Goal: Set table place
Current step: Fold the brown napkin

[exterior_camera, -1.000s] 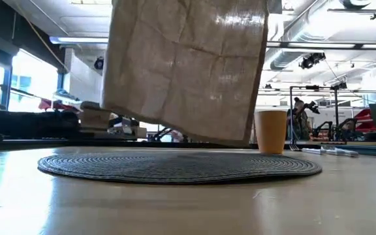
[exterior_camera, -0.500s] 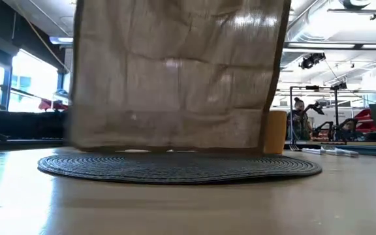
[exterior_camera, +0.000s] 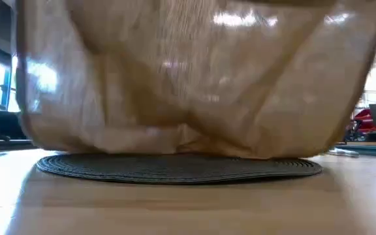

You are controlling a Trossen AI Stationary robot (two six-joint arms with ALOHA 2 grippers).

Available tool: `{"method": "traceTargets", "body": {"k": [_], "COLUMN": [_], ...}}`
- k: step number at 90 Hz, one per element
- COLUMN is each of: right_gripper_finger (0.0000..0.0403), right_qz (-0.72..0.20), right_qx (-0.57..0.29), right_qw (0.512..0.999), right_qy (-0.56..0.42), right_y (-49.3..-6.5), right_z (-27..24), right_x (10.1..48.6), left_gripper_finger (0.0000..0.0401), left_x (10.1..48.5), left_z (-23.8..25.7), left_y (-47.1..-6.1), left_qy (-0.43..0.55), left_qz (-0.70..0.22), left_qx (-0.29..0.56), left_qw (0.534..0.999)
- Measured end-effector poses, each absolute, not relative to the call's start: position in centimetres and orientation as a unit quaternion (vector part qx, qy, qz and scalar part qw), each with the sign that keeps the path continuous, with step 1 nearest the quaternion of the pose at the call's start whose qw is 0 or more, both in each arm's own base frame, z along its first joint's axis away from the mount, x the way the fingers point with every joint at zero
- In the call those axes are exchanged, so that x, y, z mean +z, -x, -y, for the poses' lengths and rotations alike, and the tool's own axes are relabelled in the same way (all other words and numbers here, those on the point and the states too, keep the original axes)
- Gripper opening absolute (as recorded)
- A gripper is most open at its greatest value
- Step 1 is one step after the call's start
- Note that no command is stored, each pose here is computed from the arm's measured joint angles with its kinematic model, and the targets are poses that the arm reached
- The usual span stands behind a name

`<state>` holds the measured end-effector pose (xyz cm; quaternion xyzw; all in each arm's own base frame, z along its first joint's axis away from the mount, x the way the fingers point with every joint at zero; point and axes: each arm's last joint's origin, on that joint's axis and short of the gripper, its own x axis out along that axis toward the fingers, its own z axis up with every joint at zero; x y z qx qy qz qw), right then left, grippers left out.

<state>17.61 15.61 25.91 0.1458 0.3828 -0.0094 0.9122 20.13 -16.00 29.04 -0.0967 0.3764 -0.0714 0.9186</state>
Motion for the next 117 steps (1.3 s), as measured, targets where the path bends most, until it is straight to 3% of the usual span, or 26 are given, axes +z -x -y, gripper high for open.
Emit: {"method": "traceTargets", "body": {"k": [30, 65, 83, 93, 117], "right_gripper_finger": [0.0, 0.0, 0.0, 0.0, 0.0], "right_qz": [-0.457, -0.507, -0.489, -0.472, -0.494], "right_qx": [0.025, 0.106, 0.095, 0.089, -0.016], "right_qw": [0.878, 0.839, 0.853, 0.866, 0.868], "right_qy": [-0.142, -0.169, -0.156, -0.143, -0.055], "right_y": [-18.4, -18.8, -19.2, -20.1, -21.5], "right_z": [-20.3, -24.2, -24.0, -23.3, -20.0], "right_x": [21.2, 21.9, 22.7, 24.0, 25.9], "left_gripper_finger": [0.0, 0.0, 0.0, 0.0, 0.0], "left_x": [23.3, 20.0, 20.6, 23.1, 27.7], "left_z": [20.5, 24.8, 25.3, 24.7, 20.7], "left_y": [-20.7, -20.6, -20.5, -20.7, -19.2], "left_qy": [0.129, 0.199, 0.202, 0.198, 0.141], "left_qz": [-0.431, -0.474, -0.442, -0.393, -0.342], "left_qx": [-0.127, -0.18, -0.186, -0.18, -0.06], "left_qw": [0.884, 0.839, 0.854, 0.88, 0.927]}}
